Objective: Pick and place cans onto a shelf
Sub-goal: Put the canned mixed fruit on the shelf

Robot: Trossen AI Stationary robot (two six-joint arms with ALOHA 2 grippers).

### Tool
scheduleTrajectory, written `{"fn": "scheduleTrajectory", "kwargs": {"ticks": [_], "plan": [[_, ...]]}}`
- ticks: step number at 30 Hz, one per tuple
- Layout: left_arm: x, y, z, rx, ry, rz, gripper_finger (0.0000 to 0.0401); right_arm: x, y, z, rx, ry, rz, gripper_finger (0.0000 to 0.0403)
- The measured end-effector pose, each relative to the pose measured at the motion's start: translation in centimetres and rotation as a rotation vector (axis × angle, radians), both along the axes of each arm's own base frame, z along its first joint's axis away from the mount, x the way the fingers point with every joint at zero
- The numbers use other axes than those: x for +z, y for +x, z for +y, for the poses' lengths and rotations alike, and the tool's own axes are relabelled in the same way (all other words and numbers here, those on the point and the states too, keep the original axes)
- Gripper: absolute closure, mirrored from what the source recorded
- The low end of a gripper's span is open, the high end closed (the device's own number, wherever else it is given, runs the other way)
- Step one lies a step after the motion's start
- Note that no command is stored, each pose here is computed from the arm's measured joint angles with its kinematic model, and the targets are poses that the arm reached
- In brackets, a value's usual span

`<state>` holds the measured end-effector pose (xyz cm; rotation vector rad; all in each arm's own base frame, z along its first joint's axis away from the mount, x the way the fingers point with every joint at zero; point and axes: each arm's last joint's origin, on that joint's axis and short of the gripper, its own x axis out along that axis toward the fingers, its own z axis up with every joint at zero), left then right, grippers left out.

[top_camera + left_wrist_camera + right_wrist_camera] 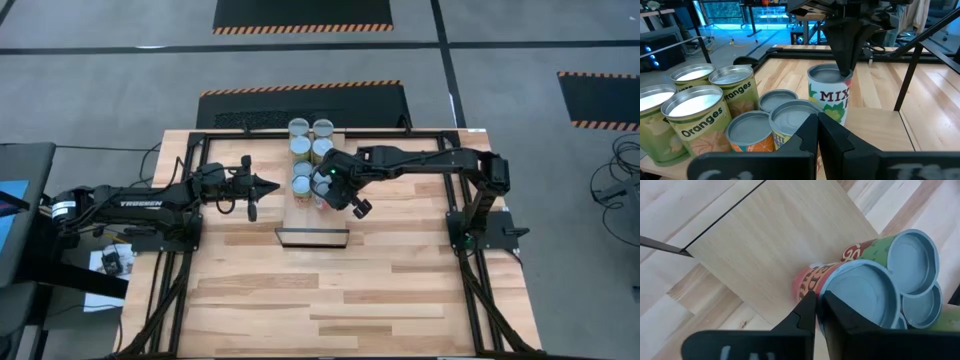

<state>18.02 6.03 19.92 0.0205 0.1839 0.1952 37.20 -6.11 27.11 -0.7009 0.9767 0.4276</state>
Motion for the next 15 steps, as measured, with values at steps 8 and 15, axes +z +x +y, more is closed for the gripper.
{"fn": "scheduleTrajectory", "kwargs": {"ticks": [8, 15], "plan": [[0.00, 0.00, 0.00, 0.000, 0.000, 0.000, 0.0399, 0.02, 0.04, 0.02, 0.004, -0.003, -0.004, 0.0354], [0.00, 0.00, 0.00, 0.000, 0.000, 0.000, 0.0399, -0.63, 0.59, -0.07, 0.006, -0.001, -0.007, 0.0354]]}}
